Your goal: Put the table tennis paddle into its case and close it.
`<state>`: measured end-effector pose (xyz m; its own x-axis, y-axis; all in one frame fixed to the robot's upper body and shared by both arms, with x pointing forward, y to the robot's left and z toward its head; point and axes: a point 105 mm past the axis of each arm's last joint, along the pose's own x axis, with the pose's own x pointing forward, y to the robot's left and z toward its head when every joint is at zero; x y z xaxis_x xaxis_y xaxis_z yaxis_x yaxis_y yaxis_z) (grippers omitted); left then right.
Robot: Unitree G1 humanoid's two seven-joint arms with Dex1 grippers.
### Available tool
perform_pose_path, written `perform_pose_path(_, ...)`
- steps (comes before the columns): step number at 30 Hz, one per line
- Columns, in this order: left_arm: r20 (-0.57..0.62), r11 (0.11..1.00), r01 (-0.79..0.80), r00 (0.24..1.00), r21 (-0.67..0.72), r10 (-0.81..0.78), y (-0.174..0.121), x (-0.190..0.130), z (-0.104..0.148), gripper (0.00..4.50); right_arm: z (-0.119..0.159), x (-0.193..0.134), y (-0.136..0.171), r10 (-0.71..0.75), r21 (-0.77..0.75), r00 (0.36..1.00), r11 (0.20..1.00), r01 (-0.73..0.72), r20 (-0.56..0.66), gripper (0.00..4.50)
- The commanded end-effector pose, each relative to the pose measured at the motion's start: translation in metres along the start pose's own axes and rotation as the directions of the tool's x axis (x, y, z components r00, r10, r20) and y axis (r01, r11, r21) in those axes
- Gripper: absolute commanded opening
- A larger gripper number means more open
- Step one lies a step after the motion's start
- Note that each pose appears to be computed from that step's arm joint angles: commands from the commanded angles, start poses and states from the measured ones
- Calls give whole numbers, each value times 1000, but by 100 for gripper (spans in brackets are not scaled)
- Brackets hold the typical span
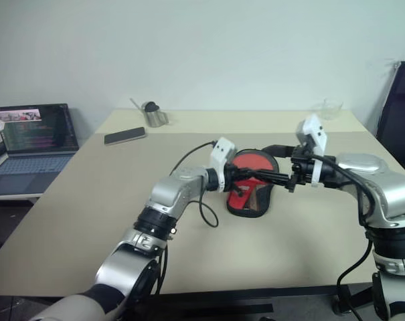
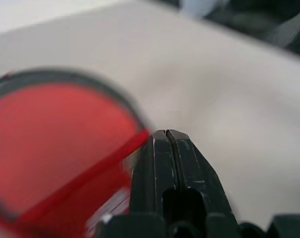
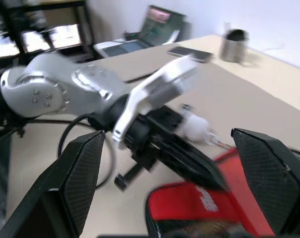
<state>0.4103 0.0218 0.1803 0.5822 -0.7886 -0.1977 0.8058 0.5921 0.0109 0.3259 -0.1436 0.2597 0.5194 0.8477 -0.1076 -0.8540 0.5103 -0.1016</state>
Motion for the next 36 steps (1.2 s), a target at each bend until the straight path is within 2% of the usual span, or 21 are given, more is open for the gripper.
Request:
perform_pose_path(1, 205, 977, 199, 956, 82, -212, -13, -43, 49, 2, -11, -7, -19, -144, 154, 990, 977, 144, -13, 450)
perform_pose_path(4, 279, 944, 295, 903, 150, -327, -14, -94, 65, 2, -38, -4, -42, -278, 329, 959, 902, 281, -56, 450)
perform_pose_path(8, 232, 955, 266, 928, 132, -290, 9, -140, 55, 2, -58, 8, -43, -276, 529, 960, 807, 262, -54, 450)
perform_pose_path(10, 184, 955, 265, 940, 136, -287, 12, -157, 46, 2, -65, 10, -45, -279, 580, 958, 771, 264, -65, 450)
perform_pose_path(11, 166, 956, 265, 945, 123, -283, 12, -164, 43, 18, -67, 10, -47, -285, 593, 956, 759, 270, -71, 450)
perform_pose_path(14, 135, 951, 289, 944, 108, -302, 7, -184, 36, 89, -75, 8, -51, -288, 656, 954, 705, 269, -83, 450)
perform_pose_path(18, 106, 960, 267, 956, 84, -275, 5, -197, 26, 235, -94, 9, -52, -283, 699, 947, 646, 307, -155, 450)
perform_pose_path(22, 75, 969, 242, 966, 58, -246, 2, -205, 15, 376, -98, 16, -43, -206, 801, 972, 560, 210, -111, 450)
perform_pose_path(24, 58, 970, 239, 969, 52, -242, 0, -206, 10, 446, -100, 19, -35, -155, 819, 982, 545, 177, -109, 450)
perform_pose_path(29, -30, 987, 77, 997, 139, -74, 19, -210, -8, 446, -110, 25, -34, -153, 849, 979, 491, 196, -137, 450)
perform_pose_path(36, -26, 986, 70, 997, 152, -67, 16, -211, -10, 446, -132, 34, -33, -157, 843, 965, 470, 261, -211, 450)
